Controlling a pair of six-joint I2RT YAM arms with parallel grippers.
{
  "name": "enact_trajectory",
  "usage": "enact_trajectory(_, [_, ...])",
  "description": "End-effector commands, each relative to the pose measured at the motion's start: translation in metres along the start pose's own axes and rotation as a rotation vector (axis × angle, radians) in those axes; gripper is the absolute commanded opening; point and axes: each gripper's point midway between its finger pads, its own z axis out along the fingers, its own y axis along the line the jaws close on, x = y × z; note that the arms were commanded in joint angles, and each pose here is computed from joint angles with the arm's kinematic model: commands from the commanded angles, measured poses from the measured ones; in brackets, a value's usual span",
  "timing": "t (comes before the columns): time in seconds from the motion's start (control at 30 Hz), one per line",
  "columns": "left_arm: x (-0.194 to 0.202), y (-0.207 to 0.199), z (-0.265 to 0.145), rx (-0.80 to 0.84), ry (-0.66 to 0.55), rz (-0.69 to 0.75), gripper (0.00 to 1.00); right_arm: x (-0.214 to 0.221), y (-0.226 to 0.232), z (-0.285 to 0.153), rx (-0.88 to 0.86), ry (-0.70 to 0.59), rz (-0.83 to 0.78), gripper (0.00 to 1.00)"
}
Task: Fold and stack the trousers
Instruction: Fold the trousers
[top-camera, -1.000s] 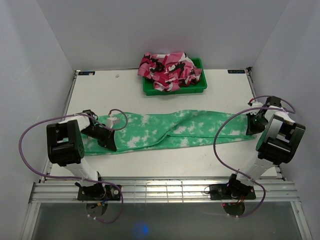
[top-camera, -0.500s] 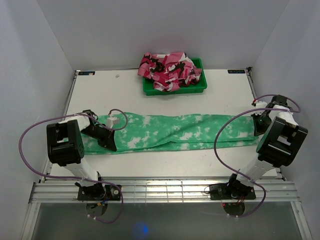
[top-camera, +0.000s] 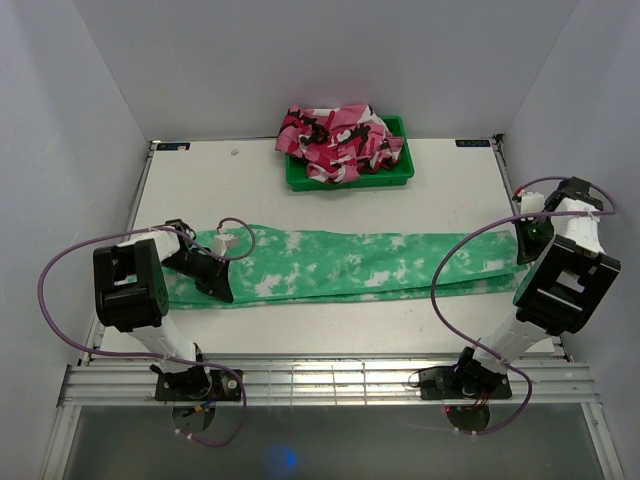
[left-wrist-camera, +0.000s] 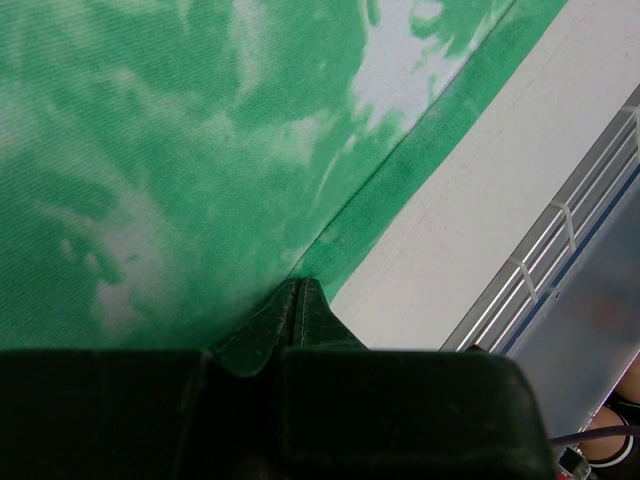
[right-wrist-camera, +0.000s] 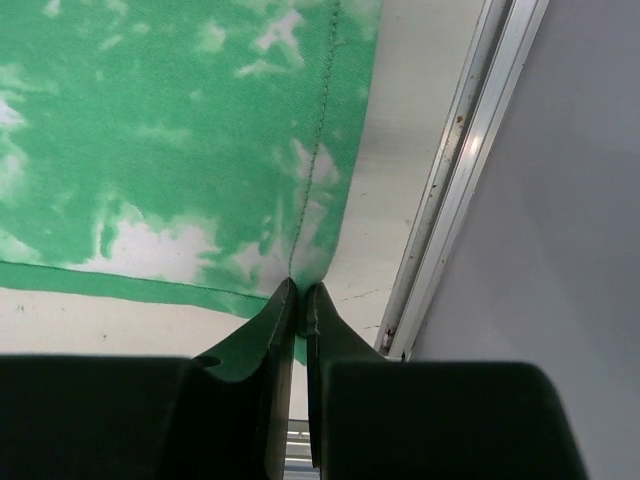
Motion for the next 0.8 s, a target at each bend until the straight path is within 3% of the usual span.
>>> enact_trajectory(0.0, [0.029,0.114,-0.023,-0.464,0.228,0.189,0.07,0.006,-0.003,-0.013,0.000,0.023,-0.030,0.08])
enact_trajectory(0.57, [0.032,0.116,-0.023,-0.473,0.241,0.192,0.06,0.024,-0.011,-0.004,-0.044,0.092,-0.025,0.08])
enact_trajectory(0.77, [0.025,0.116,-0.025,-0.472,0.221,0.190,0.07,0.034,-0.018,0.029,-0.019,0.117,-0.018,0.09])
